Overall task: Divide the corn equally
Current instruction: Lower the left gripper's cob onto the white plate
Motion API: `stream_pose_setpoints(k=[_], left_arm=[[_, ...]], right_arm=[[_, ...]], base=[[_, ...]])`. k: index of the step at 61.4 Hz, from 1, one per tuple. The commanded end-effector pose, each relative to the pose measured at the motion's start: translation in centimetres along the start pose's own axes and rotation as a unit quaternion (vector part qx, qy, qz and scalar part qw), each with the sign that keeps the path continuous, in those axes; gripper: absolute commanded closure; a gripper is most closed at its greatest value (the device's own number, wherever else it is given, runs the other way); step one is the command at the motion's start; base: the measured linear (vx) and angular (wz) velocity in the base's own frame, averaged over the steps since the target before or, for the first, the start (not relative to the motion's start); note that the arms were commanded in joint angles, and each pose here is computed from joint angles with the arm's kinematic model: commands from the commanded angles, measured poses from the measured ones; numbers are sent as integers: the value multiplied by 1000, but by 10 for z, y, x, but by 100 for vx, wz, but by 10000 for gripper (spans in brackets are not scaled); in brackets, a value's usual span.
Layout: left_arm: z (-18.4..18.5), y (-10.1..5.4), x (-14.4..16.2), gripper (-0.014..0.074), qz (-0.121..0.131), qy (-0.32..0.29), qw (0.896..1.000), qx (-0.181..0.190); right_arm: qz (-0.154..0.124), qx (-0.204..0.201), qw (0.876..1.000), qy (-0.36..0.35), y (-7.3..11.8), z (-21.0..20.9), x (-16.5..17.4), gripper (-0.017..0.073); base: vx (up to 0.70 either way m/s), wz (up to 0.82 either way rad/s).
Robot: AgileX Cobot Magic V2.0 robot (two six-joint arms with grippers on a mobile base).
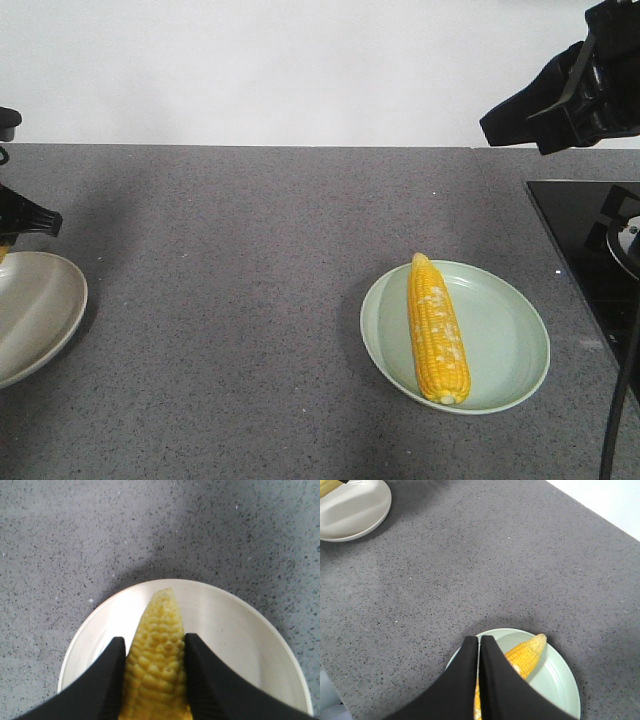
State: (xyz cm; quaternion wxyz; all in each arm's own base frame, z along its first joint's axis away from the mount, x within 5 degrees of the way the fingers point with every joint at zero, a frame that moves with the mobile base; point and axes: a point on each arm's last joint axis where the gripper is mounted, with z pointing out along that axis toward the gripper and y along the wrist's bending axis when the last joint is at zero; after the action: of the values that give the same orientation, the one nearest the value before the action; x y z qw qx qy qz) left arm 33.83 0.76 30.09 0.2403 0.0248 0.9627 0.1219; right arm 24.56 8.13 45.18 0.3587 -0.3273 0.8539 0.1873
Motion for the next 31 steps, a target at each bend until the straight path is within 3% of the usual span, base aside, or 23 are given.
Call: stream_pose_setpoints(k=[1, 31], left_arm=[[-19, 7, -8, 556, -12, -50, 999, -5], [7, 0, -6, 316, -10, -5, 1000, 3]], right_arm=[[-12, -7, 1000, -25, 10, -16, -5, 564], [-12, -7, 1000, -25, 10, -16, -5, 564]], base=[[0, 0], [0, 0]])
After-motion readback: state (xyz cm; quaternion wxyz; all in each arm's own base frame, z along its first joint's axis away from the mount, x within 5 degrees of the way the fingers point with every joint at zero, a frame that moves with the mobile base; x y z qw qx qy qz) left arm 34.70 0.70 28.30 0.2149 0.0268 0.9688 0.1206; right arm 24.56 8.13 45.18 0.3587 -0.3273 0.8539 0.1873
